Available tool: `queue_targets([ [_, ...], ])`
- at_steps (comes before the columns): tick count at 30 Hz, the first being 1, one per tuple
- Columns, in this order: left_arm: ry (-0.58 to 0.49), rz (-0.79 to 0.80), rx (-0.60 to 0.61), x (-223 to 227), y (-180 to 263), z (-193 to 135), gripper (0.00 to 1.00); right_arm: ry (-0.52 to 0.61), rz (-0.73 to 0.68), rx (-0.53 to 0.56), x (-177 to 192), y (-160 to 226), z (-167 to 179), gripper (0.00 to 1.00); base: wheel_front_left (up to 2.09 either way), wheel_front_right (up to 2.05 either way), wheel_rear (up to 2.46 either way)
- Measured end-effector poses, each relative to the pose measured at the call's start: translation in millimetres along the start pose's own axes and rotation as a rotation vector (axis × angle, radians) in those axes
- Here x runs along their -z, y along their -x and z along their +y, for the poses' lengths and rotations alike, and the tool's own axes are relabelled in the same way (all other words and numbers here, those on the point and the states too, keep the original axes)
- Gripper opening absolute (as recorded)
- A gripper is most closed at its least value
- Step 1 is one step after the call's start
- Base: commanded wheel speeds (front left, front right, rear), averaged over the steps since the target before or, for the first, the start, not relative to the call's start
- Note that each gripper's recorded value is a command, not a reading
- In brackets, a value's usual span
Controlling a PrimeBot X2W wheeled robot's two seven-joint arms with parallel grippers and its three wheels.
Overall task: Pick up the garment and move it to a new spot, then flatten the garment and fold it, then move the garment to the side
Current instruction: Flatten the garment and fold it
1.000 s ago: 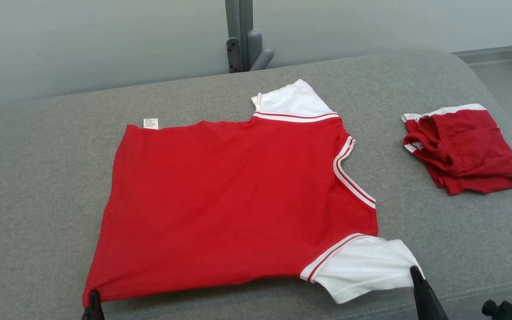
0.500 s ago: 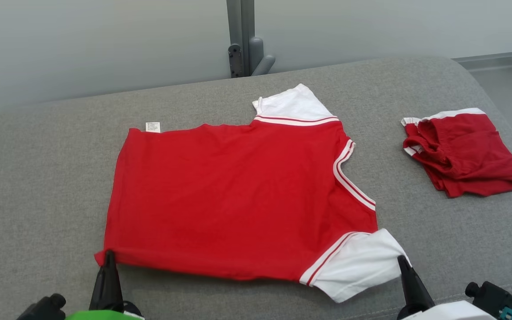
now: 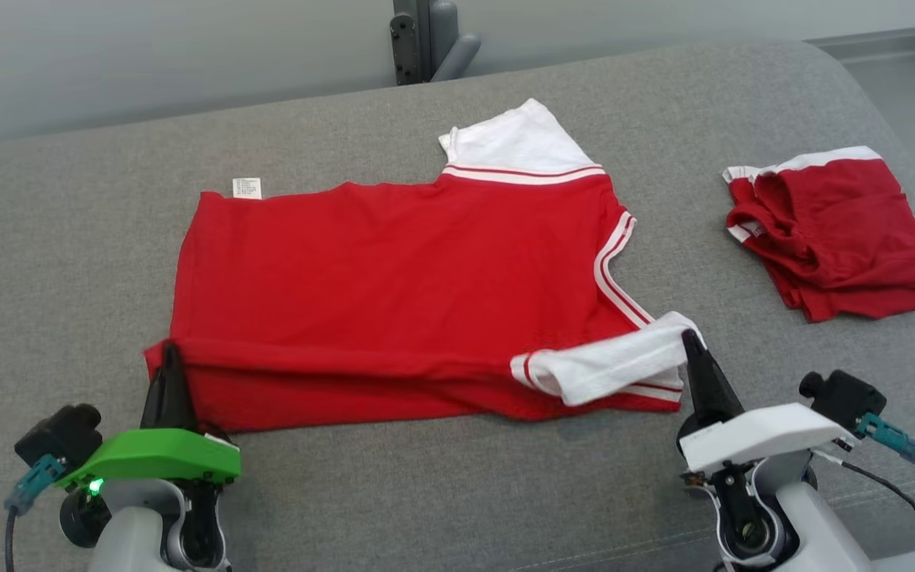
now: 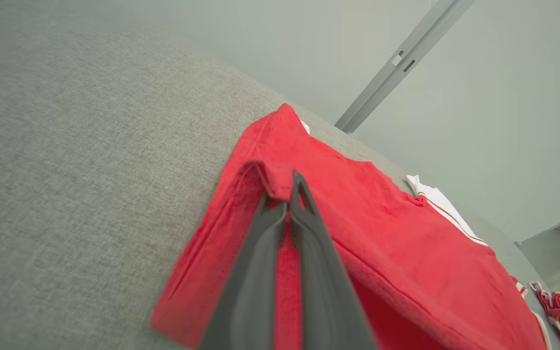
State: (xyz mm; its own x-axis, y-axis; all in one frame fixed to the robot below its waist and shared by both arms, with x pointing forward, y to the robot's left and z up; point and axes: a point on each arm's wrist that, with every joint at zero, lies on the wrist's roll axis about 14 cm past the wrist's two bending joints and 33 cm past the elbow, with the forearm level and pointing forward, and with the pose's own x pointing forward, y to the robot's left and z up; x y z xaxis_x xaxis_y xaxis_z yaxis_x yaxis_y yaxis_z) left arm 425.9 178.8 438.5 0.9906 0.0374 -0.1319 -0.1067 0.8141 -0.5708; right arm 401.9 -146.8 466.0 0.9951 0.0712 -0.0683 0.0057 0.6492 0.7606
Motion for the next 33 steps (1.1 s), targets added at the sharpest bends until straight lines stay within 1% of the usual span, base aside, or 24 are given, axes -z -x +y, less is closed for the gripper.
queue_targets([
  [2,-0.015,0.013,-0.009,3.7,-8.8,2.1,0.00,0.003,0.009,0.023,2.3,-10.3,-7.0,0.00,0.00,0.00,0.00],
  [7,-0.035,0.044,-0.030,13.5,-25.0,7.6,0.00,0.008,0.023,0.041,8.5,-33.4,-11.3,0.00,0.00,0.00,0.00],
  [14,-0.054,0.083,-0.024,25.8,-32.7,5.4,0.00,0.021,0.048,0.060,17.4,-51.2,-15.0,0.00,0.00,0.00,0.00],
  [15,-0.066,0.083,-0.017,25.2,-33.4,4.1,0.05,0.024,0.047,0.057,17.1,-53.3,-14.0,0.13,0.00,0.00,0.00],
  [16,-0.079,0.081,-0.010,24.1,-34.0,2.3,0.41,0.026,0.043,0.049,15.8,-55.9,-10.8,0.90,0.00,0.00,0.00],
  [17,-0.080,0.075,-0.004,22.1,-34.5,0.4,0.86,0.026,0.034,0.037,13.3,-58.6,-6.5,1.00,0.00,0.00,0.00],
  [18,-0.076,0.067,0.000,19.6,-35.1,-1.2,1.00,0.022,0.024,0.027,10.3,-60.8,-2.5,1.00,0.00,0.00,0.00],
  [21,-0.067,0.043,0.013,12.3,-36.3,-6.1,1.00,0.017,0.000,0.002,3.4,-62.9,5.9,1.00,0.00,0.00,0.00],
  [24,-0.063,0.014,0.030,4.4,-33.5,-10.9,1.00,0.030,-0.083,-0.033,-22.9,-65.0,17.0,1.00,0.00,0.00,0.00],
  [29,-0.050,-0.002,0.001,0.9,-14.4,1.8,1.00,0.144,-0.152,-0.036,-44.7,-46.7,13.2,1.00,0.00,0.00,0.00],
  [33,-0.044,0.027,-0.055,10.5,6.9,22.2,1.00,0.231,-0.165,-0.008,-48.6,-25.5,0.9,1.00,0.00,0.00,0.00],
])
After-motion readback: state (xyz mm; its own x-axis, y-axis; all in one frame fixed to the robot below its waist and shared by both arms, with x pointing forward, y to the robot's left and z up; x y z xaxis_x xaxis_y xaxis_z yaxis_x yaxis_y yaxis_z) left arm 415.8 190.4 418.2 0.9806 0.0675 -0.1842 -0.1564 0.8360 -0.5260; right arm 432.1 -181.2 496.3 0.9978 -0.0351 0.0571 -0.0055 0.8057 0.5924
